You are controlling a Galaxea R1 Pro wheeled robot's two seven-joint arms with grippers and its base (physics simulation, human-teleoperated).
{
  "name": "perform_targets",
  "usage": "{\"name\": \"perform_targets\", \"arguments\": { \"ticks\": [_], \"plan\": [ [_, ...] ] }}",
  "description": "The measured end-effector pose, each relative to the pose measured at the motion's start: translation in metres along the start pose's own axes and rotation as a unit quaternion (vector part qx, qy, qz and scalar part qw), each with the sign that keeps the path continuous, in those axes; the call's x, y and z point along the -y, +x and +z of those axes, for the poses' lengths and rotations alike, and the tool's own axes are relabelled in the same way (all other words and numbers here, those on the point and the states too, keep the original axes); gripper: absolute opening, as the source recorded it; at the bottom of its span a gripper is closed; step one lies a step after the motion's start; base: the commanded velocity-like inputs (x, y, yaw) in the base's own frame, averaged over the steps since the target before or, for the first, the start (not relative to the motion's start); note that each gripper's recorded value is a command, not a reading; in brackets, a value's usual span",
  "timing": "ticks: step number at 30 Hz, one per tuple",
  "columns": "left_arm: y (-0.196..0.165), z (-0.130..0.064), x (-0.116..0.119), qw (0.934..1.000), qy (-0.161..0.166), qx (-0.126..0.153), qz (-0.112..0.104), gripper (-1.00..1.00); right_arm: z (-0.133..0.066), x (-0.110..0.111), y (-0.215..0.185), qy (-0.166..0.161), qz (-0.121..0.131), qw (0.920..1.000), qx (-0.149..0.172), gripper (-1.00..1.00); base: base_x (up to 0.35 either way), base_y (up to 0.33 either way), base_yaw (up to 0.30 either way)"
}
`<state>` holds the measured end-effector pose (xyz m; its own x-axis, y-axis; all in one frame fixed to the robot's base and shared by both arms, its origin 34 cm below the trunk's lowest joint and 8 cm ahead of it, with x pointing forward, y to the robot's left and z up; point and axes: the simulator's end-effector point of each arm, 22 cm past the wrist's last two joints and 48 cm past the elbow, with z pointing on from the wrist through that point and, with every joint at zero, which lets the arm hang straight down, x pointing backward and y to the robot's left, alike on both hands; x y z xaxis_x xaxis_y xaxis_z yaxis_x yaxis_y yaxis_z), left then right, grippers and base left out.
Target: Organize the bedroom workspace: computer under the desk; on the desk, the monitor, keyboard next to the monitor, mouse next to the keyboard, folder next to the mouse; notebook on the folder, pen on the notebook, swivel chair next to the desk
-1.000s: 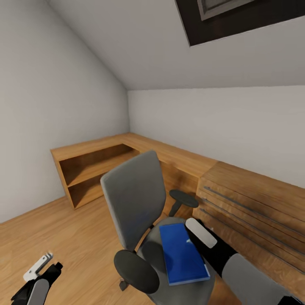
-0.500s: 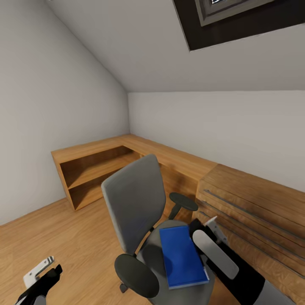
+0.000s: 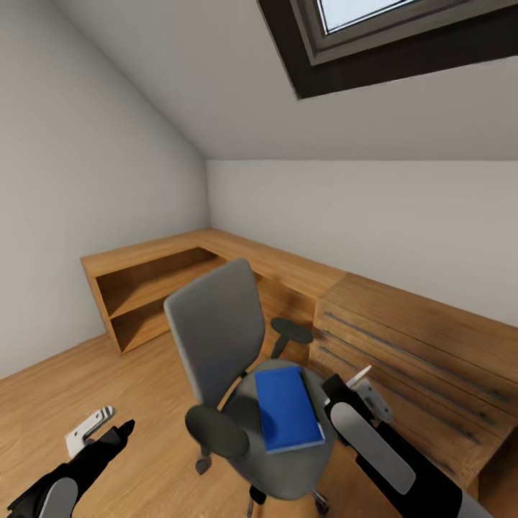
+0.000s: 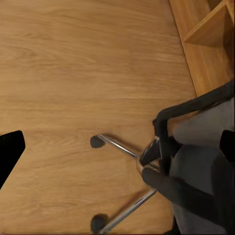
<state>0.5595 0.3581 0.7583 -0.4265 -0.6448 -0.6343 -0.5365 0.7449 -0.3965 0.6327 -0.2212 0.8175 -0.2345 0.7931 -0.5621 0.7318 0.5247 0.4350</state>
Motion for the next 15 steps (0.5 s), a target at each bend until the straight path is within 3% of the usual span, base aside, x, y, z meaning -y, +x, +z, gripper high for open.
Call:
{"name": "perform_targets", "arguments": {
  "ticks": [6, 9, 15],
  "plan": [
    [-0.008, -0.006, 0.014, 0.9999, 0.009, 0.009, 0.004, 1.00, -0.006, -0.005, -0.007, 0.000, -0.003, 1.0000, 0.002, -1.00, -0.327, -0.177, -0.013],
    [-0.006, -0.008, 0.022, 0.9998, 0.015, 0.005, 0.009, 1.00, -0.009, -0.007, -0.012, -0.004, -0.007, 0.9999, 0.011, -1.00, -0.232, -0.133, -0.165],
    [0.024, -0.011, 0.065, 0.9970, 0.045, -0.018, 0.060, 1.00, -0.012, -0.011, -0.011, -0.014, -0.024, 0.9993, 0.025, -1.00, -0.048, -0.028, -0.250]
  ]
}}
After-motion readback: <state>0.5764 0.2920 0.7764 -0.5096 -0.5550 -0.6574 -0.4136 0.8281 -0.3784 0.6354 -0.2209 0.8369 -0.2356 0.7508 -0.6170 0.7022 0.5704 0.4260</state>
